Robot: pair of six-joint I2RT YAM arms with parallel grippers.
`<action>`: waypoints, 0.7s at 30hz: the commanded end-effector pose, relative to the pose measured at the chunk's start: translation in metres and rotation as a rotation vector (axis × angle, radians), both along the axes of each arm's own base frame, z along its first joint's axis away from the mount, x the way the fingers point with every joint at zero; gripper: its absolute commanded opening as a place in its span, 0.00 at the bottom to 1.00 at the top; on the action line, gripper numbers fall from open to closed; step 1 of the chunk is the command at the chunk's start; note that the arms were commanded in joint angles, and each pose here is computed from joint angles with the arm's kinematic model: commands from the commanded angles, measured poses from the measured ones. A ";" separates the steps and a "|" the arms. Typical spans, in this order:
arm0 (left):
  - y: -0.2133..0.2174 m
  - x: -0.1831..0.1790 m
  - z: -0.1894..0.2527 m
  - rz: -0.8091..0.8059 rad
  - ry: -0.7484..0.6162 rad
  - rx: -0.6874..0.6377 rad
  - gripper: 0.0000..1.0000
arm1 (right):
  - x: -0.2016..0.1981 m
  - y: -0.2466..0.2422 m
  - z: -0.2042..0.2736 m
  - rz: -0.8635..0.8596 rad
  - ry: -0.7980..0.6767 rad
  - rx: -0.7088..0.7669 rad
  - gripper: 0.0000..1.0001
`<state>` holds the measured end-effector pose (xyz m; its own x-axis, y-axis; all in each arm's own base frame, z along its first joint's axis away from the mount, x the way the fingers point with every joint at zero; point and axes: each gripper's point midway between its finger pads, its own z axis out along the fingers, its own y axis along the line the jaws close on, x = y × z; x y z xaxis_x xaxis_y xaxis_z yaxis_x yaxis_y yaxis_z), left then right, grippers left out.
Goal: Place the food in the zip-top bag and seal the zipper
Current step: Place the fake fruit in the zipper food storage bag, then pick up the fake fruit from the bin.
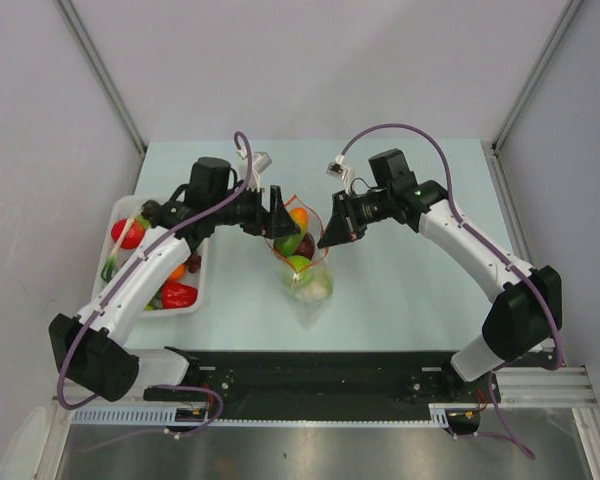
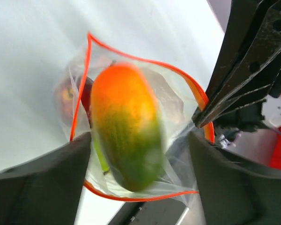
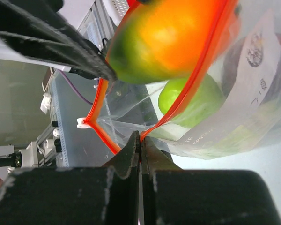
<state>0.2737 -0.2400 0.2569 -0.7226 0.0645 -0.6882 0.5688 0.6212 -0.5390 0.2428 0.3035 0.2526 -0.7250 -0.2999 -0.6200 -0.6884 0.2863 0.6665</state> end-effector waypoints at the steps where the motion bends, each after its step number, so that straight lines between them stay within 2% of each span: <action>1: 0.007 0.014 0.042 0.068 -0.167 -0.020 0.96 | 0.006 0.005 0.016 0.012 -0.032 0.052 0.00; 2: 0.013 0.018 0.049 0.089 -0.193 -0.017 1.00 | 0.007 0.004 0.015 0.010 -0.033 0.048 0.00; 3: 0.017 0.021 0.063 0.097 -0.228 -0.029 1.00 | 0.007 0.003 0.013 0.008 -0.032 0.042 0.00; 7: 0.058 0.034 0.072 0.193 -0.255 0.014 1.00 | 0.006 0.002 0.008 0.010 -0.031 0.036 0.00; 9: 0.097 0.046 0.065 0.290 -0.265 0.088 0.99 | 0.006 0.001 0.007 0.008 -0.042 0.031 0.00; 12: 0.159 0.054 0.039 0.390 -0.252 0.266 0.95 | 0.005 -0.002 0.004 0.009 -0.059 0.018 0.00; 16: 0.237 0.054 0.000 0.485 -0.164 0.463 0.90 | 0.003 -0.003 0.003 0.013 -0.062 0.014 0.00; 21: 0.283 0.041 -0.044 0.415 -0.099 0.678 0.76 | 0.002 -0.004 0.003 0.012 -0.071 0.005 0.00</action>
<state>0.3347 0.0096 0.2485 -0.6391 0.0292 -0.7686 0.1663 0.9809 -0.1010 0.2468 0.3016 0.2495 -0.7075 -0.3038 -0.6381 -0.7066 0.2847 0.6478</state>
